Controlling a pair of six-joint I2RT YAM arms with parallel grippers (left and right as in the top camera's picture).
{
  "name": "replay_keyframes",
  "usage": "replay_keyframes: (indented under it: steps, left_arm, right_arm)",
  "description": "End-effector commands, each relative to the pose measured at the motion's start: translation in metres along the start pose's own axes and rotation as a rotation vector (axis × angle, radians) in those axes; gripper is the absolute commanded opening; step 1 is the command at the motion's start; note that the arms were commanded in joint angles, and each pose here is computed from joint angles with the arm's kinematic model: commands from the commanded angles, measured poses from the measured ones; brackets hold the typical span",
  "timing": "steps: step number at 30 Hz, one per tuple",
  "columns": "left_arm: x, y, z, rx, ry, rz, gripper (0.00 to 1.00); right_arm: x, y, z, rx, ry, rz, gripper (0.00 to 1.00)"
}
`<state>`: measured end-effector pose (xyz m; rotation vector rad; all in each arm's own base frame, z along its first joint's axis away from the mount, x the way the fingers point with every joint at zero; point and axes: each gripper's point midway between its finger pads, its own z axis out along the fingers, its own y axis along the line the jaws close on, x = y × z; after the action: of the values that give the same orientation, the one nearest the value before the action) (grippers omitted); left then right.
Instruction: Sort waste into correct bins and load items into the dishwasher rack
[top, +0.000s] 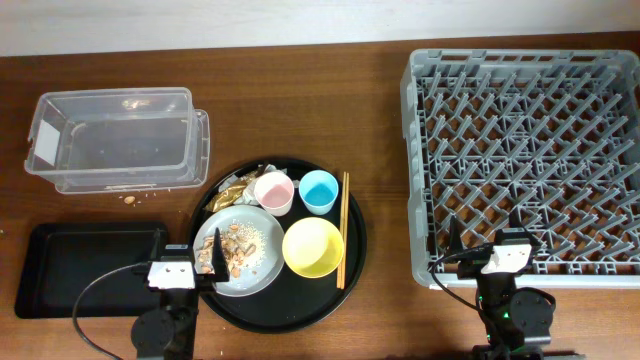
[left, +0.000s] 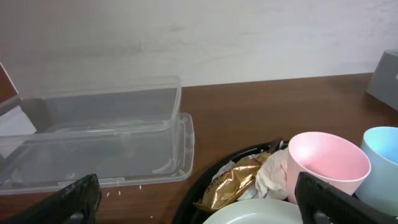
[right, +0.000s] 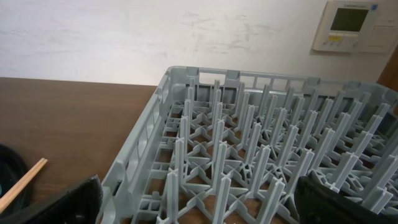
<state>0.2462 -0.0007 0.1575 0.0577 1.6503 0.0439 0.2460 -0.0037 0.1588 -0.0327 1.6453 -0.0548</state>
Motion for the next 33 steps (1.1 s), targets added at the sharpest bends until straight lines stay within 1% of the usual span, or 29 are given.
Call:
replay_keyframes:
  steps: [1, 7, 10, 13, 14, 16, 17, 19, 21, 22, 23, 25, 28, 30, 31, 32, 33]
  left_arm:
    - [0.001, 0.001, 0.000, -0.008, 0.000, 0.020, 0.99]
    - [0.001, 0.000, 0.000, 0.001, -0.001, 0.019, 0.99]
    - [-0.005, -0.023, -0.002, 0.136, -0.030, -0.009, 0.99]
    - [-0.006, -0.031, -0.003, 0.181, -0.033, -0.009, 0.99]
    - [-0.007, -0.041, -0.005, 0.240, -0.038, -0.009, 0.99]
    - [-0.013, -0.071, -0.016, 0.425, -0.059, -0.038, 0.99]
    - [-0.020, -0.091, -0.028, 0.564, -0.085, -0.044, 0.99]
    - [-0.037, -0.130, -0.065, 0.869, -0.174, 0.005, 0.99]
    - [-0.049, -0.141, -0.083, 0.975, -0.254, 0.058, 0.99]
    - [-0.057, -0.143, -0.089, 0.998, -0.304, 0.091, 0.99]
    - [-0.065, -0.143, -0.093, 1.005, -0.345, 0.110, 0.99]
    - [-0.080, -0.142, -0.100, 1.010, -0.394, 0.086, 0.99]
    - [-0.092, -0.139, -0.101, 0.993, -0.406, 0.062, 0.99]
    - [-0.100, -0.126, -0.084, 0.882, -0.330, -0.034, 0.99]
    - [-0.104, -0.117, -0.073, 0.802, -0.269, -0.077, 0.99]
    - [-0.111, -0.108, -0.064, 0.729, -0.200, -0.053, 0.99]
    - [-0.114, -0.105, -0.060, 0.702, -0.162, -0.033, 0.99]
  right_arm:
    - [0.004, -0.003, 0.000, 0.013, 0.006, 0.009, 0.99]
    - [0.004, -0.003, 0.000, 0.013, 0.006, 0.009, 0.99]
    - [0.004, -0.003, 0.000, 0.013, 0.006, 0.009, 0.98]
    - [0.004, -0.003, 0.000, 0.013, 0.006, 0.009, 0.99]
    - [0.004, -0.003, 0.000, 0.013, 0.006, 0.009, 0.99]
    - [0.004, -0.003, 0.000, 0.013, 0.006, 0.009, 0.99]
    - [0.004, -0.003, 0.000, 0.013, 0.006, 0.009, 0.99]
    - [0.004, -0.003, 0.000, 0.013, 0.006, 0.009, 0.99]
    - [0.004, -0.003, 0.000, 0.013, 0.006, 0.009, 0.99]
    - [0.004, -0.003, 0.000, 0.013, 0.006, 0.009, 0.99]
    - [0.004, -0.003, 0.000, 0.013, 0.006, 0.009, 0.99]
    - [0.004, -0.003, 0.000, 0.013, 0.006, 0.009, 0.99]
    - [0.004, -0.003, 0.000, 0.013, 0.006, 0.009, 0.99]
    - [0.004, -0.003, 0.000, 0.013, 0.006, 0.009, 0.99]
    - [0.004, -0.003, 0.000, 0.013, 0.006, 0.009, 0.99]
    - [0.004, -0.003, 0.000, 0.013, 0.006, 0.009, 0.99]
    - [0.004, -0.003, 0.000, 0.013, 0.006, 0.009, 0.98]
